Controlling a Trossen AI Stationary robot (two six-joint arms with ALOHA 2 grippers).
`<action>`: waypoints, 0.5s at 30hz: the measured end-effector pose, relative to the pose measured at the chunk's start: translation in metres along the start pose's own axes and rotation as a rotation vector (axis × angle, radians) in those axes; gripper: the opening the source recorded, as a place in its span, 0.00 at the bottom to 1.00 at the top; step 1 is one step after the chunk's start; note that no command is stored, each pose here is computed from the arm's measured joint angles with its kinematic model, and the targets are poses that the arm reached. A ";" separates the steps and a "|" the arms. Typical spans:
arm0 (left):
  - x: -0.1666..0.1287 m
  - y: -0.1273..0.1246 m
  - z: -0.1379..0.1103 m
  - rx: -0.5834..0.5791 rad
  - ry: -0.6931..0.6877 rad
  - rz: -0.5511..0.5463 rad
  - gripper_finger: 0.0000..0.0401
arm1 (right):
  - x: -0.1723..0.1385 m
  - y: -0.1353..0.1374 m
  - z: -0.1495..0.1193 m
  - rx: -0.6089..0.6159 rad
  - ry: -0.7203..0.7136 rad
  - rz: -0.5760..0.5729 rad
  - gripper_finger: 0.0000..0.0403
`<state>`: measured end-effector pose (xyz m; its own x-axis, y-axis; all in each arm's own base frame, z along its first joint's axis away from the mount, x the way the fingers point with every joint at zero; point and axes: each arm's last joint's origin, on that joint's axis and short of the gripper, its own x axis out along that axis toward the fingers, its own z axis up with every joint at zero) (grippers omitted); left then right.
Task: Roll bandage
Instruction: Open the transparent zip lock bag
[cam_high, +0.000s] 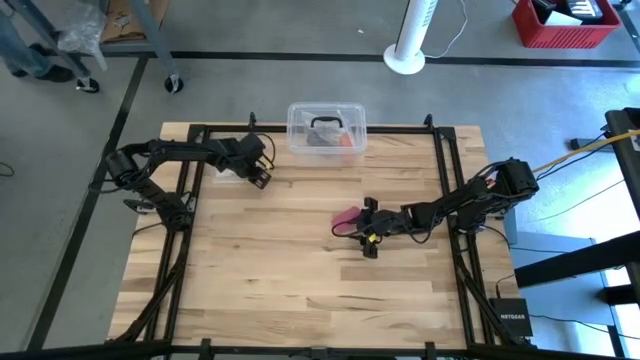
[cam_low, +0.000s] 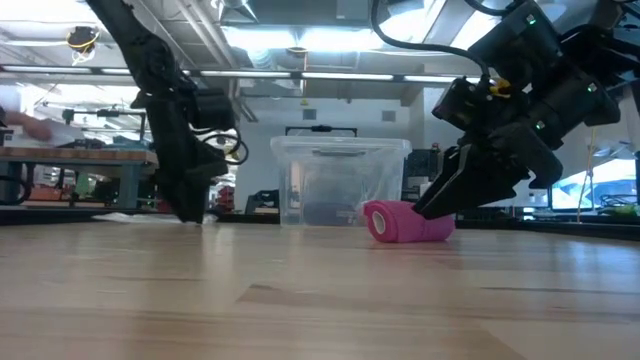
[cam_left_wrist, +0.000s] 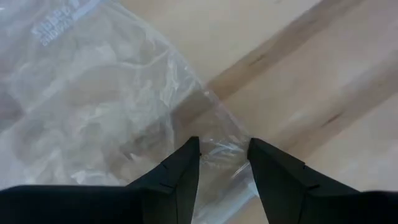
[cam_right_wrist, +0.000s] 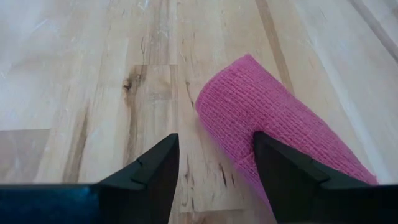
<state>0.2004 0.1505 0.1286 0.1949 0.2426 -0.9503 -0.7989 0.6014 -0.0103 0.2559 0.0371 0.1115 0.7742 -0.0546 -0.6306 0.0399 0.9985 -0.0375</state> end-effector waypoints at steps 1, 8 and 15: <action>0.000 -0.003 0.000 0.009 -0.010 -0.004 0.34 | 0.000 0.000 0.000 0.000 0.001 -0.001 0.52; -0.004 -0.015 0.003 0.001 -0.062 -0.038 0.29 | 0.000 0.000 0.001 -0.051 -0.018 -0.004 0.52; -0.025 -0.029 0.013 0.022 -0.140 -0.090 0.23 | 0.000 -0.001 0.001 -0.101 -0.026 -0.019 0.52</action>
<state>0.2259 0.1366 0.1569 0.3433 0.2898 -0.8934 -0.7622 0.6417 -0.0847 0.2572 0.0365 0.1123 0.7898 -0.0716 -0.6092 -0.0087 0.9918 -0.1279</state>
